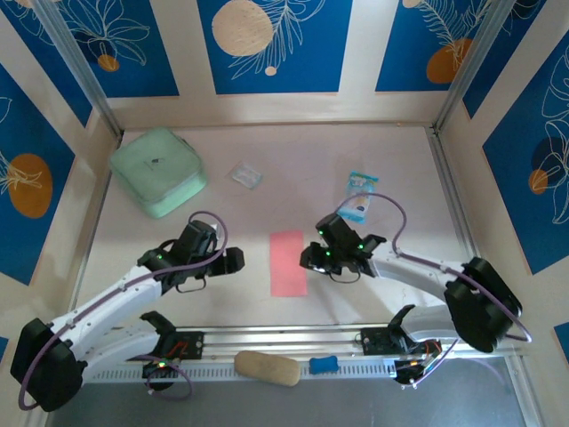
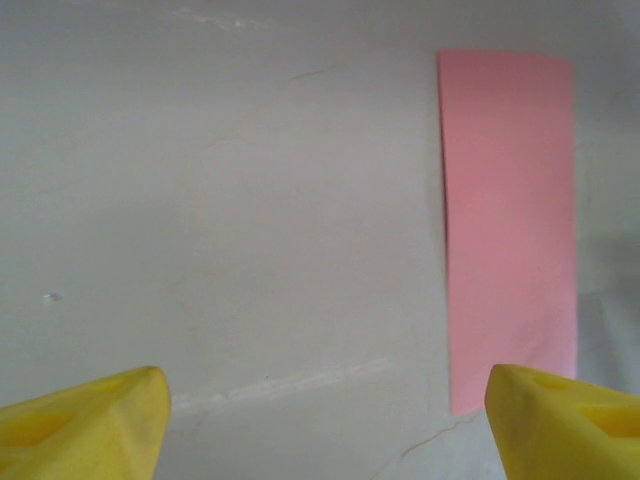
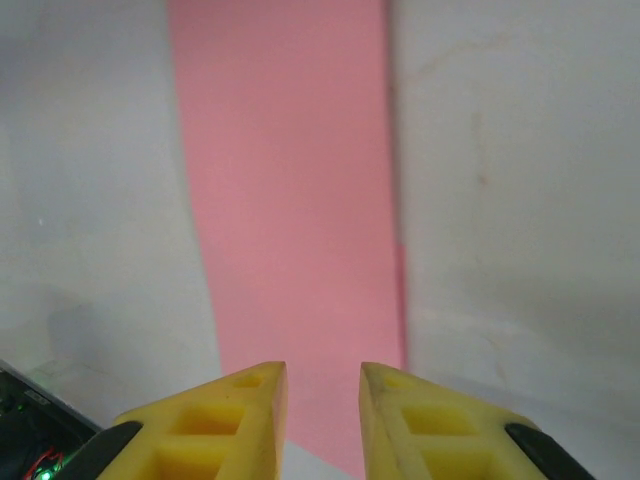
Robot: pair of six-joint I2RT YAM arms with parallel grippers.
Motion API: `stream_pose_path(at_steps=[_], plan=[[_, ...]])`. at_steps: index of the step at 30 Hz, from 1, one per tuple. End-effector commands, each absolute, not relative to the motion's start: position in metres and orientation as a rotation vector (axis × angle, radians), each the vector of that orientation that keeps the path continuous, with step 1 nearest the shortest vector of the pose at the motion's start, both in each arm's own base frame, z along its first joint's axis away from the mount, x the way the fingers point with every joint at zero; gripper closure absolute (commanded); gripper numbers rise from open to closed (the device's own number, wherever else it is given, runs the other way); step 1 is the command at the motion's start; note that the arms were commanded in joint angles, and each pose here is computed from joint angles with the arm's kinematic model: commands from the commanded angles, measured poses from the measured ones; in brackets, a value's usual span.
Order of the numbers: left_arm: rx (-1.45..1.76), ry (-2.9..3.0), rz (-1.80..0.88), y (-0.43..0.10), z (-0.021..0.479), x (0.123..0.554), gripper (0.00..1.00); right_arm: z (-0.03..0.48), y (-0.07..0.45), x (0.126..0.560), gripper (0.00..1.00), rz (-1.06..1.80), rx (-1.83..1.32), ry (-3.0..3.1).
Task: Fold a paper plane with a square sheet of paper (pick it up from the middle)
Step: Turn over the paper at the bottom-center of the table, then perform the third fold on the triangle at the bottom-center of the table.
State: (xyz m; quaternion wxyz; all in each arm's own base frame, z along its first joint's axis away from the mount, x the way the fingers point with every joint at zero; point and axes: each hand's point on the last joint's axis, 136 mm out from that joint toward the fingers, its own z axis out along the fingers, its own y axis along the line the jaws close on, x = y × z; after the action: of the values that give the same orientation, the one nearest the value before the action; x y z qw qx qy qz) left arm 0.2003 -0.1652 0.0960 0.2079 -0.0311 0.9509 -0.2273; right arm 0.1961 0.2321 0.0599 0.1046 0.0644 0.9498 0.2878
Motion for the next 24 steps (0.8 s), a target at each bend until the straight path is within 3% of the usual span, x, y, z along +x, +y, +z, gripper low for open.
stream_pose_path(at_steps=[1, 10, 24], plan=[[-0.100, 2.636, -0.702, -0.174, 0.098, 0.203, 0.15, 0.074, 0.233, 0.197, 0.75, 0.983, 0.228, 2.731], [-0.028, 2.570, -1.065, -0.220, 0.102, 0.199, 0.21, 0.071, 0.230, 0.193, 0.78, 1.070, 0.229, 2.712], [0.060, 2.691, -1.054, -0.249, 0.082, 0.192, 0.30, 0.065, 0.262, 0.191, 0.88, 1.222, 0.120, 2.740]])
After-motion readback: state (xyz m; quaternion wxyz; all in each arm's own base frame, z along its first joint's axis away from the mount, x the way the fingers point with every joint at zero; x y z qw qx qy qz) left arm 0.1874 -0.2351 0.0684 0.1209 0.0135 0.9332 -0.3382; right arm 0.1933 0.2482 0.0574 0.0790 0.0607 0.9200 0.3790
